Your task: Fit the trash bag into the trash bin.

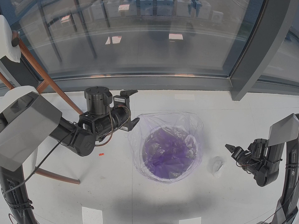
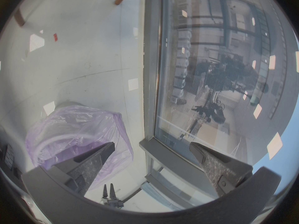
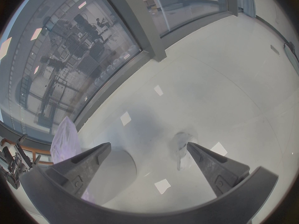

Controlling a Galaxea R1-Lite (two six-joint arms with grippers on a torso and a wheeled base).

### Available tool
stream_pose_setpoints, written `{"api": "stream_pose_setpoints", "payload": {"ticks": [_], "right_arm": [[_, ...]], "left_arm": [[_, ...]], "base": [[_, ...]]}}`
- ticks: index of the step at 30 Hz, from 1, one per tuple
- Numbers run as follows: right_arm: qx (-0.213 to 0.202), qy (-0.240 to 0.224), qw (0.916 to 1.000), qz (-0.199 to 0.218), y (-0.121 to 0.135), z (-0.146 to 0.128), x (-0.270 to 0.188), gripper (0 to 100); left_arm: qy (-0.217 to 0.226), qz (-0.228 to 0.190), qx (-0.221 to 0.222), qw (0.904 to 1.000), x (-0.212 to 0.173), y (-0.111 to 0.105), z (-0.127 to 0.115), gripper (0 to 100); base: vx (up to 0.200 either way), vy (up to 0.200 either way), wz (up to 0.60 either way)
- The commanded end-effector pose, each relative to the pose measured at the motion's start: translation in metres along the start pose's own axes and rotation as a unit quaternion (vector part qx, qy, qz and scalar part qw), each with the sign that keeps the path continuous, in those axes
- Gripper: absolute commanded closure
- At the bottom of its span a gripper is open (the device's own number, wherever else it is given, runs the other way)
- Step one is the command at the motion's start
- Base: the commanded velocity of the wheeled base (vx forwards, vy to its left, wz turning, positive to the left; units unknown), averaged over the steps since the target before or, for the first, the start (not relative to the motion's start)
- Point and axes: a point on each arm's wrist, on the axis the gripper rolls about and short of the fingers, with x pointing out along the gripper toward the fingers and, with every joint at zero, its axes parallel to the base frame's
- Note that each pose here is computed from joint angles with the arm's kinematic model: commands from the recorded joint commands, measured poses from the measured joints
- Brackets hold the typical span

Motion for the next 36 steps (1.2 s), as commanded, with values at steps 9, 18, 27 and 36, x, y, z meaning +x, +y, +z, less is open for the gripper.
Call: {"api": "stream_pose_setpoints", "payload": {"ticks": [9, 18, 27, 36], "right_arm": [[-0.069, 0.110, 0.9831, 0.129, 0.070, -0.044, -0.067, 0], [-0.101, 0.150, 0.9688, 0.170, 0.092, -0.070, -0.076, 0], [-0.078, 0.124, 0.9772, 0.154, 0.129, -0.062, -0.041, 0], [-0.004, 0.165, 0.9854, 0.042, 0.201, -0.025, -0.054, 0]], "left_arm": [[0.034, 0.047, 0.131, 0.9897, -0.039, 0.020, -0.046, 0], [0.019, 0.042, 0.132, 0.9902, -0.040, 0.020, -0.045, 0], [0.018, 0.038, 0.132, 0.9904, -0.039, 0.021, -0.046, 0], [0.019, 0.037, 0.132, 0.9904, -0.039, 0.022, -0.046, 0]], "base": [[0.000, 0.000, 0.00], [0.000, 0.000, 0.00], [0.000, 0.000, 0.00], [0.000, 0.000, 0.00]]}}
